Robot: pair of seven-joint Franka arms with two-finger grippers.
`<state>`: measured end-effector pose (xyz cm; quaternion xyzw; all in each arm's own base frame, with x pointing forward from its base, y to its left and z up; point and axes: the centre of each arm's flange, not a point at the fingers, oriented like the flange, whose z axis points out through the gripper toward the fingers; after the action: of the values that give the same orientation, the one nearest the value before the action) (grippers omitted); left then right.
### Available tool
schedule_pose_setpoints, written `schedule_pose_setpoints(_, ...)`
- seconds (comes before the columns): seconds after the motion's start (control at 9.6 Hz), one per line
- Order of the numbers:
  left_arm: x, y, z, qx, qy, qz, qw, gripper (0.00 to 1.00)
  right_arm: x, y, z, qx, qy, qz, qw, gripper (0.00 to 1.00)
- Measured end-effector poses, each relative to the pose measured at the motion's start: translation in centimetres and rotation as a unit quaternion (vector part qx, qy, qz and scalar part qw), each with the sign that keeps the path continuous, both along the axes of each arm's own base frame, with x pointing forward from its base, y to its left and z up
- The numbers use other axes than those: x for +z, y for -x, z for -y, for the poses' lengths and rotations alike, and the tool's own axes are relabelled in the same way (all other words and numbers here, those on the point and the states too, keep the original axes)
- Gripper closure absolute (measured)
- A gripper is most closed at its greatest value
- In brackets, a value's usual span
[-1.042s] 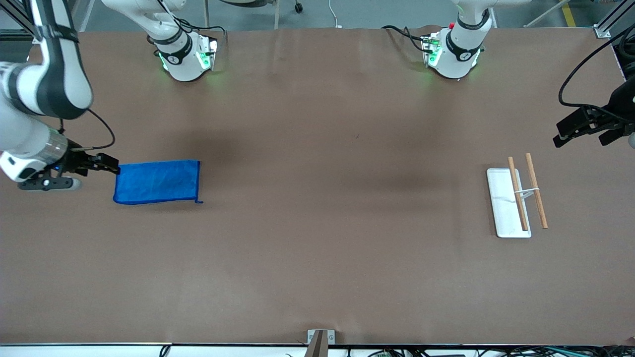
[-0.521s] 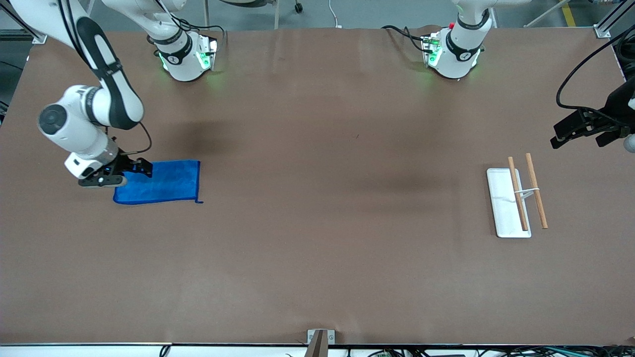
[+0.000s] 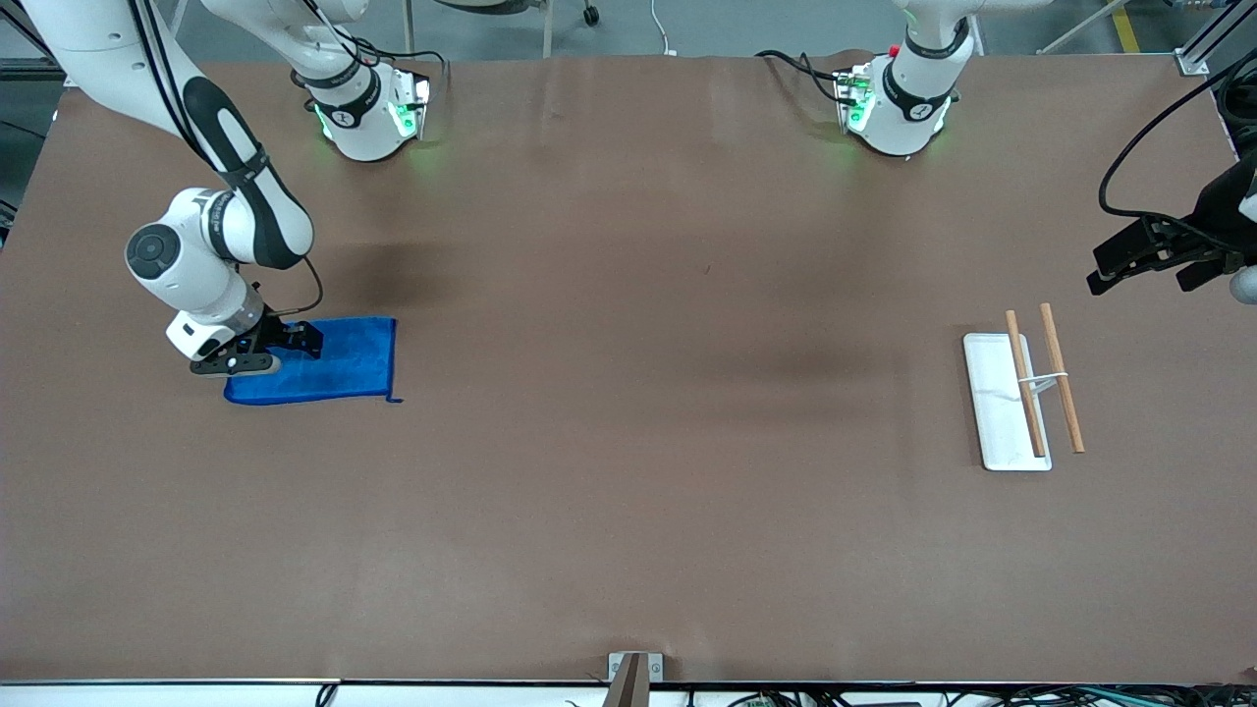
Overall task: Right arm passes towel to left arm to hang
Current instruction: 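Lower the right gripper onto the blue towel's edge and close it, then lift the blue towel with the right gripper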
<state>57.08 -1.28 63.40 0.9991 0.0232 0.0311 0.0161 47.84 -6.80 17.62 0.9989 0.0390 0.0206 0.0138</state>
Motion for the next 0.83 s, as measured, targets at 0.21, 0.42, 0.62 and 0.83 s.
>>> schedule_pose_setpoints(0.21,-0.01,0.01,0.02,0.000,0.000,0.000,1.000,0.00,-0.42,0.14,-0.03,0.000,0.000,-0.004,1.000,0.33)
schedule_pose_setpoints(0.42,-0.01,0.01,0.01,0.000,0.000,0.000,1.000,0.00,-0.47,0.16,-0.06,0.001,0.000,-0.004,1.000,0.39)
schedule_pose_setpoints(0.62,-0.01,0.01,0.02,0.000,0.000,0.000,1.000,0.00,-0.30,0.09,-0.09,0.000,0.000,-0.002,1.000,0.54)
schedule_pose_setpoints(0.83,-0.01,0.01,0.02,0.000,0.000,0.000,1.000,0.00,-0.07,0.04,-0.24,0.001,-0.002,-0.009,1.000,0.86)
